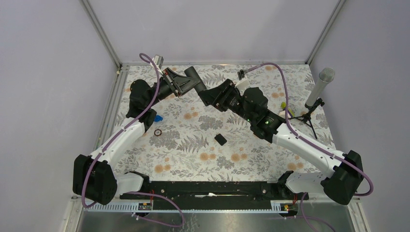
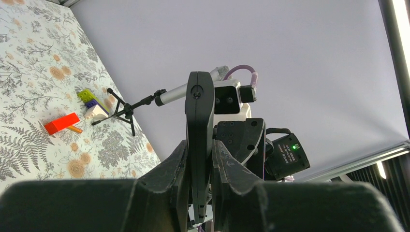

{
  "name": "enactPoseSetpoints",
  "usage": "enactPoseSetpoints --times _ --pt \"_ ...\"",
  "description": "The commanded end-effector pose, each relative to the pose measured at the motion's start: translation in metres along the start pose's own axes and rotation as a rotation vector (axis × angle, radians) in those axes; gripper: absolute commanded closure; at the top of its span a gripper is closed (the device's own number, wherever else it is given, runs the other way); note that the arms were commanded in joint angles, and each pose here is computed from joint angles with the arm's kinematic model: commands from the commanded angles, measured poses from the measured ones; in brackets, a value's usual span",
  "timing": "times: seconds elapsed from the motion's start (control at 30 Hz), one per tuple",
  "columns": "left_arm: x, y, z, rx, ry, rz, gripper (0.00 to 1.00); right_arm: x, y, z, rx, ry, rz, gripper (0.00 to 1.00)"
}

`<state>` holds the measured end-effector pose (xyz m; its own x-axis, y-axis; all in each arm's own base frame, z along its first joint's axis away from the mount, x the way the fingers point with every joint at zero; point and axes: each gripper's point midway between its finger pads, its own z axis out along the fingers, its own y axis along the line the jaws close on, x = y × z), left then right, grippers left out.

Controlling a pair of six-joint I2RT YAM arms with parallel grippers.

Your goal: Load the batteries into the remote control

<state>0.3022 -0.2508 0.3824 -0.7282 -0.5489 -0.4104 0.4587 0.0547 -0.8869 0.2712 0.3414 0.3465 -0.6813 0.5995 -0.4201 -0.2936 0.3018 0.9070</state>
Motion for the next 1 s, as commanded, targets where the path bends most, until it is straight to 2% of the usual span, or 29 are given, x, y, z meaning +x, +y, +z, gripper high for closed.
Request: enactPoseSetpoints --times 0.0,0.2,0.37,0.5,0.63,0.83,0.97 --pt "-0.012 -0.04 0.002 0.099 -0.034 0.069 1.0 -0.003 0.01 0.001 -0.046 -0.002 -0.028 0.49" --pt "-0.011 -0.041 0.002 0.104 -0.029 0.077 1.0 -0.007 0.011 0.0 -0.048 -0.014 -0.025 0.41" --pt "-0.008 -0.036 -0.001 0.105 -0.029 0.082 1.0 -0.017 0.017 -0.004 -0.067 -0.04 -0.043 0.23" --pt "-0.007 -0.032 -0.001 0.1 -0.032 0.081 1.0 -0.025 0.024 -0.009 -0.098 -0.057 -0.062 0.13" --pt "-0.008 -0.032 -0.001 0.112 -0.037 0.084 1.0 -0.029 0.024 -0.011 -0.104 -0.065 -0.06 0.12" --pt "-0.007 -0.032 -0.002 0.118 -0.039 0.092 1.0 -0.029 0.022 -0.007 -0.107 -0.054 -0.05 0.2" --pt "-0.006 -0.034 -0.003 0.13 -0.038 0.1 1.0 -0.029 0.023 -0.007 -0.111 -0.049 -0.048 0.2"
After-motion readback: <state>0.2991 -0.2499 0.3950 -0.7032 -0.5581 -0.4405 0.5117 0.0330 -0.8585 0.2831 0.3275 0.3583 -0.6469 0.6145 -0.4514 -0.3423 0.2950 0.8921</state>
